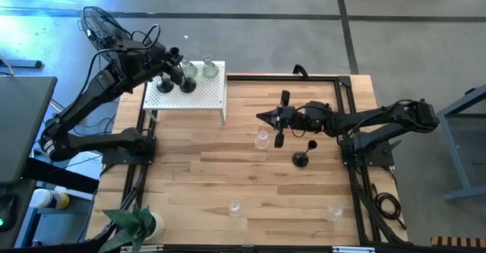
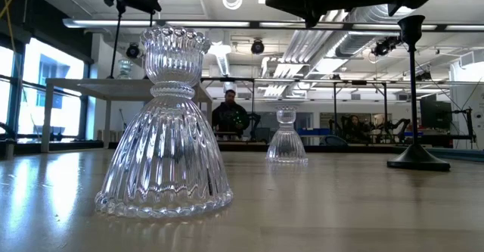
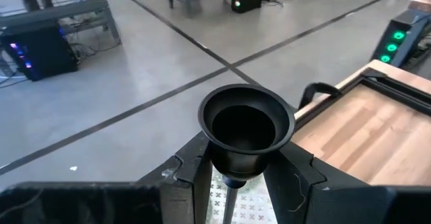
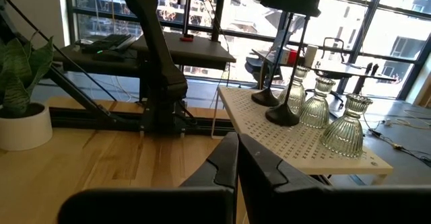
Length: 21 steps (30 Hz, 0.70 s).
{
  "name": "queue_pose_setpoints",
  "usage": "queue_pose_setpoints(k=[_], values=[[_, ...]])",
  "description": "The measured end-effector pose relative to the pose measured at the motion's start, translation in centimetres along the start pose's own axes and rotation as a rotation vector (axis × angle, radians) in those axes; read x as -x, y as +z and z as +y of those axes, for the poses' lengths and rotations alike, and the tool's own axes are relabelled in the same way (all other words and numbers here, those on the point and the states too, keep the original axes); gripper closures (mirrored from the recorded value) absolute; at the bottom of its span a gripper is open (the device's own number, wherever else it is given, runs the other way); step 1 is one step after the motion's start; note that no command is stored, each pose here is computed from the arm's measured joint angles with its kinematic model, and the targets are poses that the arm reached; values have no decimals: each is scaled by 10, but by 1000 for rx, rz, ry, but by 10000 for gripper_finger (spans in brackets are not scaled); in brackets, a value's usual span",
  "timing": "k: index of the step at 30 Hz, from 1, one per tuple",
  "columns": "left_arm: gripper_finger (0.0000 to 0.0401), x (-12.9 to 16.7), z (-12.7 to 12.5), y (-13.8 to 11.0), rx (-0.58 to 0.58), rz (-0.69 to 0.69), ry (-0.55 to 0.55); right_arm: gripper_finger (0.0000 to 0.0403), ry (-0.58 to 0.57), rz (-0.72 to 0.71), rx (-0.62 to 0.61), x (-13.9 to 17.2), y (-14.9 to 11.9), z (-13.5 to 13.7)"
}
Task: Pick & Place candle stick holders
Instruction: Put the bottom black candle holder on the shelf aligned with the other black candle holder
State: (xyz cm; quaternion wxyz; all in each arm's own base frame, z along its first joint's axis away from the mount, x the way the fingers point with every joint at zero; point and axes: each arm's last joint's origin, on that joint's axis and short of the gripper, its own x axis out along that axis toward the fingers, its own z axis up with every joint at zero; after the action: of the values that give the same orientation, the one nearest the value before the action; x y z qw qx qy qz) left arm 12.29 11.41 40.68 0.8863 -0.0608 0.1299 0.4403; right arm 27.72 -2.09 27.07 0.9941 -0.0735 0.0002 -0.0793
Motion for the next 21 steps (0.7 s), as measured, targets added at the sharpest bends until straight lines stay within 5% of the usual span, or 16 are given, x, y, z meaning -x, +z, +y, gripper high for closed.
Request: queue_pose_setpoints(k=[21], values=[[203, 13, 2, 9, -42, -24, -8, 402, 0, 1, 0, 0, 0, 0]])
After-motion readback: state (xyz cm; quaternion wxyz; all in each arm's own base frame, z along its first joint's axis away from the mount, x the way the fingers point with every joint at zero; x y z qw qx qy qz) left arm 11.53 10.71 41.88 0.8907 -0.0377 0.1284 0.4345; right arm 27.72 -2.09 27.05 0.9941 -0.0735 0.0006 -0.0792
